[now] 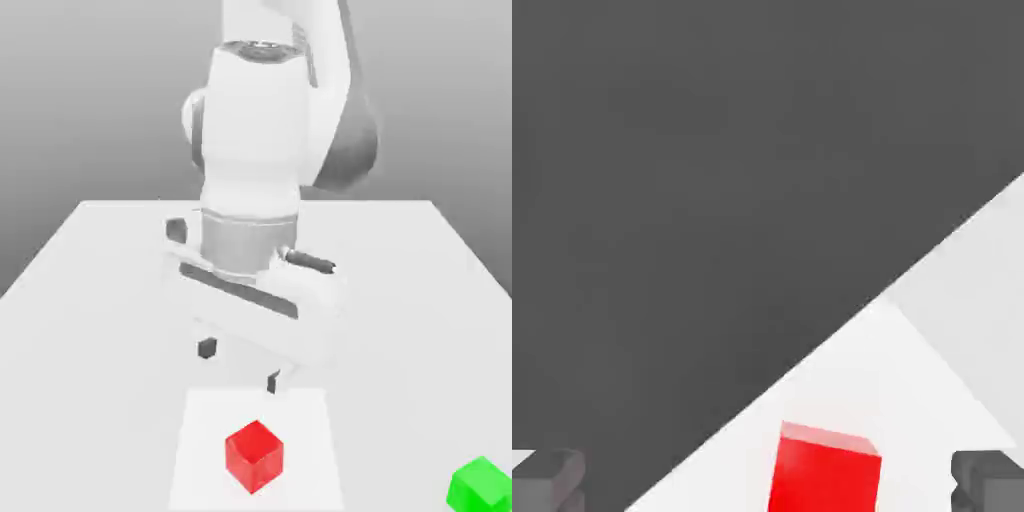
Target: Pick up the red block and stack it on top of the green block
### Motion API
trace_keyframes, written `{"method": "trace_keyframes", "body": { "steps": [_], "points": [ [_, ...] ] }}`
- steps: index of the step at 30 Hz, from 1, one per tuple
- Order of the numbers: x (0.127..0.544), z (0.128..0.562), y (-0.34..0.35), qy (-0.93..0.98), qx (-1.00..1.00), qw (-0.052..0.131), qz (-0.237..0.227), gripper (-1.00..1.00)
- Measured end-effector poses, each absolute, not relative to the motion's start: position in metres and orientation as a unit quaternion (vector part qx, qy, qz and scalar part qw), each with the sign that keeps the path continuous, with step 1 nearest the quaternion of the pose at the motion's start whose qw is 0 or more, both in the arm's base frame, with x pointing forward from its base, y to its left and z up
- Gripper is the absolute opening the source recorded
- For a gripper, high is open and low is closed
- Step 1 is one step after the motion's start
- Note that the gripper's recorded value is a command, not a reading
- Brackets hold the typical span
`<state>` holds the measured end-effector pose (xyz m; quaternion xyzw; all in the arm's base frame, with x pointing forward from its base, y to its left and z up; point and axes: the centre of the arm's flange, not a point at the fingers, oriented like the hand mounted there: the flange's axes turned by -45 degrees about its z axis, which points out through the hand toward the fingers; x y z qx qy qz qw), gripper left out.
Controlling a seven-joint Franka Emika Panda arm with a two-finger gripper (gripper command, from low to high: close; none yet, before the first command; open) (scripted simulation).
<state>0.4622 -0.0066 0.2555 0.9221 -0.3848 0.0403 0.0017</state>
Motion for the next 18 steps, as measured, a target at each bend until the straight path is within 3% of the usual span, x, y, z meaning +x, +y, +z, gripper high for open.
{"method": "trace_keyframes", "body": {
  "steps": [3, 7, 8, 14, 18],
  "points": [
    [0.450, 0.208, -0.003, -0.417, 0.909, 0.000, 0.006, 0.00],
    [0.448, 0.158, -0.002, -0.423, 0.906, -0.001, 0.001, 0.00],
    [0.448, 0.149, -0.002, -0.423, 0.906, 0.000, 0.000, -1.00],
    [0.447, 0.145, -0.002, -0.423, 0.906, -0.001, 0.001, -1.00],
    [0.449, 0.178, -0.002, -0.423, 0.906, -0.001, 0.001, -1.00]
  ]
}}
